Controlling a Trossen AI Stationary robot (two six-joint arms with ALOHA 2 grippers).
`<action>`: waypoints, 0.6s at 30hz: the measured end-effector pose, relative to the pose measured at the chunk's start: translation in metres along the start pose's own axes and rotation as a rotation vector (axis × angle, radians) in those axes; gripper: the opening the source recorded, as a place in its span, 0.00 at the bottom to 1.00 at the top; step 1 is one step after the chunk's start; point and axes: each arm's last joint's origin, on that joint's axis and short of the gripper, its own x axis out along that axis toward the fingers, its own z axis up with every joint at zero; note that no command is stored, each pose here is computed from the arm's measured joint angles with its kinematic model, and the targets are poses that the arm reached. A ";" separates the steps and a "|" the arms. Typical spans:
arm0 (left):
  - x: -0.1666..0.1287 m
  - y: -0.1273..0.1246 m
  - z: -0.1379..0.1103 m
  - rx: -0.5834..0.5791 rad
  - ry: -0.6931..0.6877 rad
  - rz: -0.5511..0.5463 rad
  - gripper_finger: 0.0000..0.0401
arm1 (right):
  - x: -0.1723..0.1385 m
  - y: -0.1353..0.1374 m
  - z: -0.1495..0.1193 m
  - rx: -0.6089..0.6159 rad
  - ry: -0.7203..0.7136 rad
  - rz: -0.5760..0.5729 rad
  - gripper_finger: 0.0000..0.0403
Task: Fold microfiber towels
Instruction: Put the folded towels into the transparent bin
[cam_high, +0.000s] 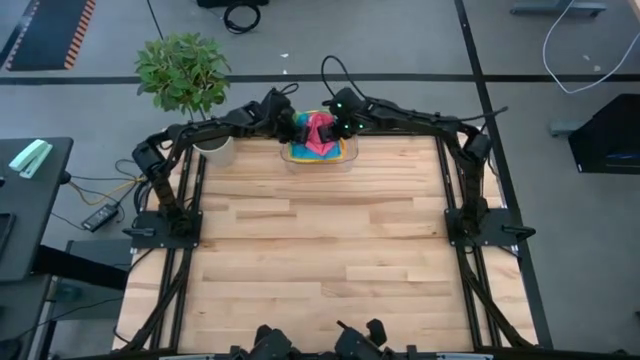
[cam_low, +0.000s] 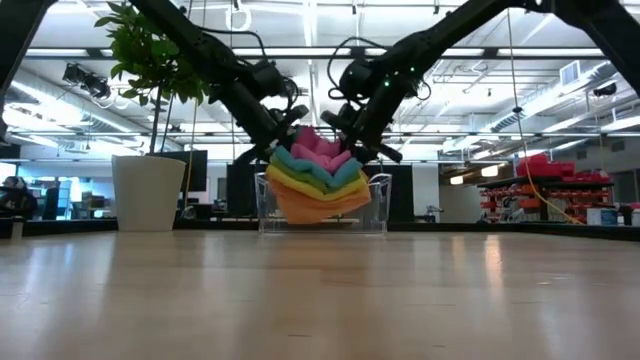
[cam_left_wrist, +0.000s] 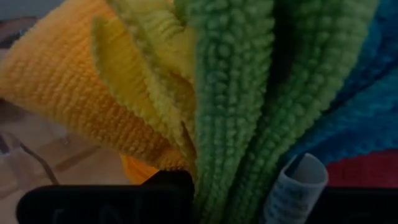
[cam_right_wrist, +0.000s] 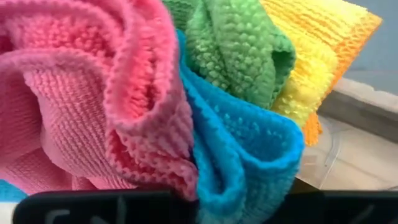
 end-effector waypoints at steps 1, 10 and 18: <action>0.003 0.001 -0.001 -0.001 0.009 0.001 0.18 | 0.003 -0.001 -0.001 0.001 0.007 -0.005 0.20; 0.014 0.006 -0.008 0.000 0.072 0.023 0.26 | 0.009 -0.005 -0.007 -0.002 0.063 -0.051 0.20; -0.008 0.004 0.013 0.099 0.139 0.105 0.80 | 0.011 -0.009 -0.015 -0.006 0.102 -0.087 0.20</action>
